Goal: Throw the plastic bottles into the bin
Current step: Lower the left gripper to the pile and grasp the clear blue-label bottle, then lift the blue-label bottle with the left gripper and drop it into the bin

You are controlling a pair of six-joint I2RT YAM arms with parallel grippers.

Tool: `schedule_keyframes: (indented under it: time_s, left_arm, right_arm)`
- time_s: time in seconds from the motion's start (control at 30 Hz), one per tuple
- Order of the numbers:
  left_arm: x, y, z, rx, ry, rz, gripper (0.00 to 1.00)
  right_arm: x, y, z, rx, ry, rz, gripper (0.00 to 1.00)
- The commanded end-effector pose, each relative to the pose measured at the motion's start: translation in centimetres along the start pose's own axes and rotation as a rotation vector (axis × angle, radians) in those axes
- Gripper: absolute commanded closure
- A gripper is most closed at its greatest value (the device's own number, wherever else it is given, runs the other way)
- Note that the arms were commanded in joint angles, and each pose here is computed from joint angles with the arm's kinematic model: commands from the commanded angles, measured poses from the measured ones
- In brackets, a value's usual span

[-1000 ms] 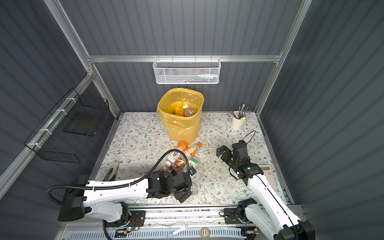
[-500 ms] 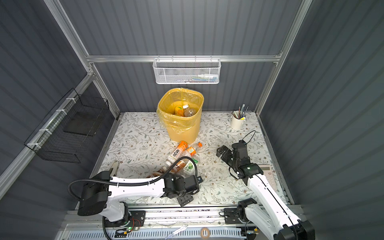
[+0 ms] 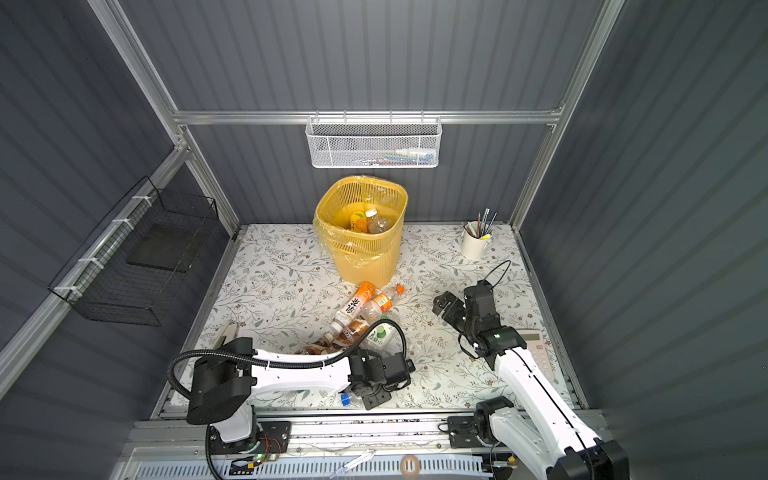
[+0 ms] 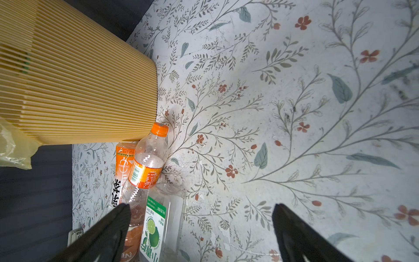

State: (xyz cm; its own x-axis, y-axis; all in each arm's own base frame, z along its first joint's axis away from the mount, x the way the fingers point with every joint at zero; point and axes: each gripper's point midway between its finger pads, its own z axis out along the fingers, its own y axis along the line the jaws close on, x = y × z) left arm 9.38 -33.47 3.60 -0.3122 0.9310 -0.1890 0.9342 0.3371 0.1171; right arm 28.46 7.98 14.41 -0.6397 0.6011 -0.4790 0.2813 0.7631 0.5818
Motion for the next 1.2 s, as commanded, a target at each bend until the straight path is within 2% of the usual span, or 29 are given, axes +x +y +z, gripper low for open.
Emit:
schedule_keyframes:
  time_s: [0.0,0.1,0.2,0.3,0.53,0.63,0.7,0.8,0.87,0.97,1.0,1.07,1.17]
  left_arm:
    - [-0.7,0.3,-0.3,-0.020,-0.014,-0.005,0.53]
    - [-2.7,1.3,-3.1,-0.053,-0.140,-0.046,0.56]
    - [-5.0,3.3,-8.1,-0.120,-0.322,-0.108,0.56]
    - [-6.7,6.8,-14.9,-0.232,-0.525,-0.186,0.56]
    - [-8.7,15.6,-34.8,-0.468,-1.090,-0.291,0.56]
    - [-9.5,18.0,-41.6,-0.578,-1.241,-0.287,0.53]
    - [-10.6,19.3,-44.0,-0.629,-1.285,-0.275,0.53]
    - [-12.8,22.6,-45.1,-0.632,-1.321,-0.290,0.53]
    - [-14.4,26.1,-44.0,-0.567,-1.327,-0.349,0.53]
    - [-17.2,31.5,-40.6,-0.461,-1.257,-0.435,0.51]
    - [-18.4,33.1,-38.6,-0.432,-1.199,-0.453,0.47]
    - [-19.6,35.4,-35.8,-0.398,-1.108,-0.512,0.31]
    - [-20.4,36.6,-34.6,-0.341,-1.061,-0.551,0.14]
  right_arm:
    - [0.4,-1.1,0.1,0.027,0.006,-0.012,0.01]
    - [0.3,-1.2,0.1,0.023,0.007,-0.009,0.01]
    - [0.3,-1.4,0.0,0.023,0.004,-0.008,0.01]
    - [0.2,-1.6,-0.1,0.021,-0.005,-0.002,0.01]
    - [-0.2,-1.1,-0.5,-0.021,-0.026,0.006,0.01]
    - [-0.1,-0.8,-0.8,-0.037,-0.025,-0.002,0.01]
    - [-0.1,-0.8,-1.0,-0.039,-0.028,-0.008,0.01]
    - [-0.2,-0.6,-1.4,-0.049,-0.038,-0.017,0.01]
    - [-0.3,-0.5,-1.7,-0.055,-0.044,-0.025,0.01]
    - [-0.5,-0.2,-2.1,-0.061,-0.045,-0.046,0.01]
    - [-0.6,0.0,-2.2,-0.062,-0.043,-0.055,0.01]
    - [-0.7,0.0,-2.4,-0.054,-0.038,-0.072,0.01]
    - [-0.6,0.1,-2.9,-0.048,-0.031,-0.087,0.01]
